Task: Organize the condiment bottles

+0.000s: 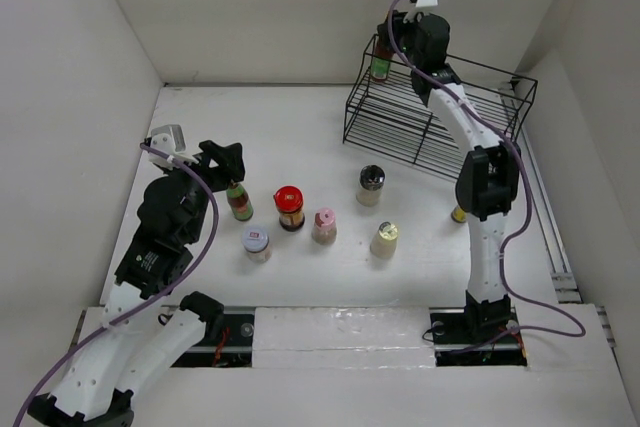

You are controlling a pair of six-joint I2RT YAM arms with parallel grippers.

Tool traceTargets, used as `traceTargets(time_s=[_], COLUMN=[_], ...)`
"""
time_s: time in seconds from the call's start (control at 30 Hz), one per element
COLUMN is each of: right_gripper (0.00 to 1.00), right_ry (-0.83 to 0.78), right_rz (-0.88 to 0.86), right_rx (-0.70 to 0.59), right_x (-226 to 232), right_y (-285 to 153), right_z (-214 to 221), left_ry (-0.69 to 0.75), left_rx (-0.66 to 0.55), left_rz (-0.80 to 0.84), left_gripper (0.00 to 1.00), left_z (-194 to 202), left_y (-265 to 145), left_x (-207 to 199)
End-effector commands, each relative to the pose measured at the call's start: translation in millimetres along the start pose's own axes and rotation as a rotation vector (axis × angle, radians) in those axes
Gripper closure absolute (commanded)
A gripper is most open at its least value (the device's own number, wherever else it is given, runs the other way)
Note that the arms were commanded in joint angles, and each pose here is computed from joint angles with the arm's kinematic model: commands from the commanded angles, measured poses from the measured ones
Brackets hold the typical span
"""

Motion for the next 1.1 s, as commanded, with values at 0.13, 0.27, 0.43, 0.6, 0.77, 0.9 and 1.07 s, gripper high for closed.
traceTargets(time_s=[0.13, 0.27, 0.43, 0.6, 0.77, 0.9, 1.07], right_gripper=[0.20, 0.10, 0.51, 0.95, 0.44, 0.24, 0.20], right_ry=[-0.029, -0.065, -0.092, -0.074, -0.078, -0.093, -0.094], right_rz=[-0.030, -0.027, -0.230, -0.605, -0.936, -1.059, -1.177], right_rx=[-0.243, -0.291, -0.264, -0.101, -0.009, 0.061, 0.131], right_x=[15.3, 24.8, 75.6, 169.8, 262.6, 297.7, 333.7], right_y=[-38.8, -68.3, -109.1, -145.0, -184.1, -197.4, -203.9], right_z=[-104.2, -138.3, -133.1, -52.9, 2.4, 36.5, 74.6], left_ry=[-0.016, -0.022, -0.056, -0.090, -0.101, -0.114, -0.125], left_rx=[-0.040, -0.037, -0.098, -0.144, -0.155, -0.172, -0.195], left_rz=[0.028, 0.014, -0.024, -0.079, -0.100, -0.115, -0.112], left_gripper=[0.34, 0.34, 0.34, 0.34, 0.34, 0.34, 0.34], left_z=[-6.6, -5.6, -14.8, -18.3, -19.8, -20.2, -21.9], left_y=[0.0, -0.1, -7.5, -10.7, -15.9, -19.0, -23.0], left_x=[-4.3, -2.9, 1.2, 7.1, 10.8, 13.8, 15.6])
Point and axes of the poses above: each gripper's point midway between its finger pads, its own y axis out along the fingers, its own x axis along the line the jaws close on, z = x × y, the point moved 9 cm from there along -y, back along the fingers, and after that the axes turned 4 degrees about -y, right-handed, at the moved point
